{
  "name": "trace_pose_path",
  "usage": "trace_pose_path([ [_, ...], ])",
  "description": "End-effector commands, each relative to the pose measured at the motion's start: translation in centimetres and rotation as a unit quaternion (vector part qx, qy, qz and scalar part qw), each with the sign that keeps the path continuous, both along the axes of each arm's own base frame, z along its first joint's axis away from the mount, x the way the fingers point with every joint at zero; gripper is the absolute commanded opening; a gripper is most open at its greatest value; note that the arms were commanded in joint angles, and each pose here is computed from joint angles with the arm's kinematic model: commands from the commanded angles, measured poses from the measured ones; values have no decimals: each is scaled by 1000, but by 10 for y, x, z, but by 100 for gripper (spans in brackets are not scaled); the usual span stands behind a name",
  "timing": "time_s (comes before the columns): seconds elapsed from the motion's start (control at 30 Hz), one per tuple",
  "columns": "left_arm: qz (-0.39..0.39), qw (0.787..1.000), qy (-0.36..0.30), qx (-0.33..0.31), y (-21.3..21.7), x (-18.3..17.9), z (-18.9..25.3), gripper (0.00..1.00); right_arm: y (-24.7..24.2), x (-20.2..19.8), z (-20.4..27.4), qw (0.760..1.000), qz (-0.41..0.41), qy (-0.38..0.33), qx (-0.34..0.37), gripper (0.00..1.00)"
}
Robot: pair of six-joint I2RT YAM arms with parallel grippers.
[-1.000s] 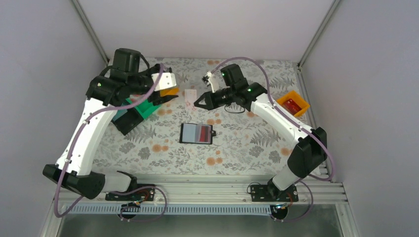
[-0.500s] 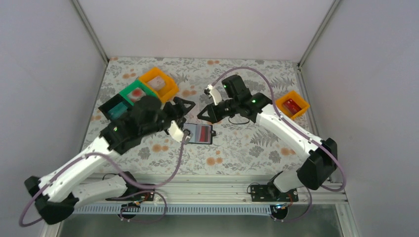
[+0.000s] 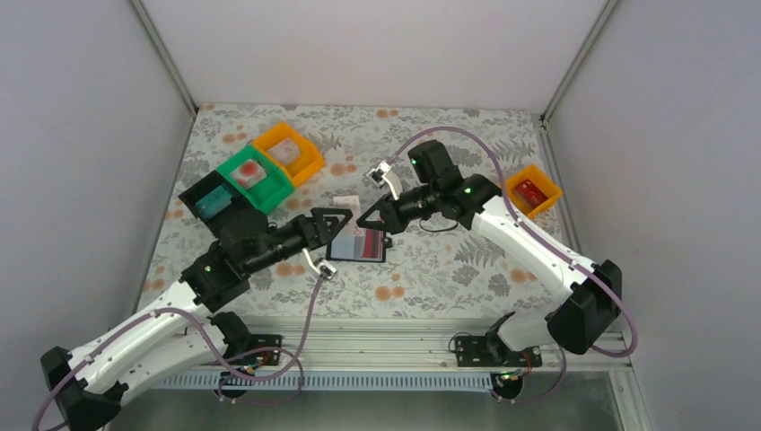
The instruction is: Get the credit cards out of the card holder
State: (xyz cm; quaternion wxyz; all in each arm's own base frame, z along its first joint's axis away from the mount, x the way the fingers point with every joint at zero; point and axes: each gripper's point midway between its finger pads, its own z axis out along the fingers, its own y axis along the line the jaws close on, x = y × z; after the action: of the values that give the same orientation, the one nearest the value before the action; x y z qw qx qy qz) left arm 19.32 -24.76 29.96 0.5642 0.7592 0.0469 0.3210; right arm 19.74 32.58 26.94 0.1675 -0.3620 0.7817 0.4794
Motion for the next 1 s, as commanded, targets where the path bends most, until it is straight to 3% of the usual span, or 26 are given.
trace_pose_path([
  [0.0, -22, 985, -144, 91, 14, -3, 4, 80, -1, -3, 8, 1000, 5, -29, -3, 4],
  [0.13, -7, 982, -158, 107, 28, 7, -4, 80, 2, -7, 13, 999, 21, -22, 10, 4],
  [0.37, -63, 972, -198, 107, 12, 0, -20, 80, 7, -14, 25, 998, 43, -13, 40, 4],
  [0.43, -67, 972, -202, 97, 8, 2, -18, 72, 9, -17, 27, 997, 53, -5, 50, 4],
  [0.77, -62, 975, -194, 85, 8, 3, -18, 6, 9, -15, 21, 998, 51, -6, 41, 4],
  [0.93, -75, 976, -181, 95, 10, -5, -23, 2, 9, -11, 17, 999, 40, -9, 33, 4],
  [0.97, -75, 976, -176, 100, 12, -6, -26, 2, 8, -7, 17, 999, 31, -12, 30, 9],
])
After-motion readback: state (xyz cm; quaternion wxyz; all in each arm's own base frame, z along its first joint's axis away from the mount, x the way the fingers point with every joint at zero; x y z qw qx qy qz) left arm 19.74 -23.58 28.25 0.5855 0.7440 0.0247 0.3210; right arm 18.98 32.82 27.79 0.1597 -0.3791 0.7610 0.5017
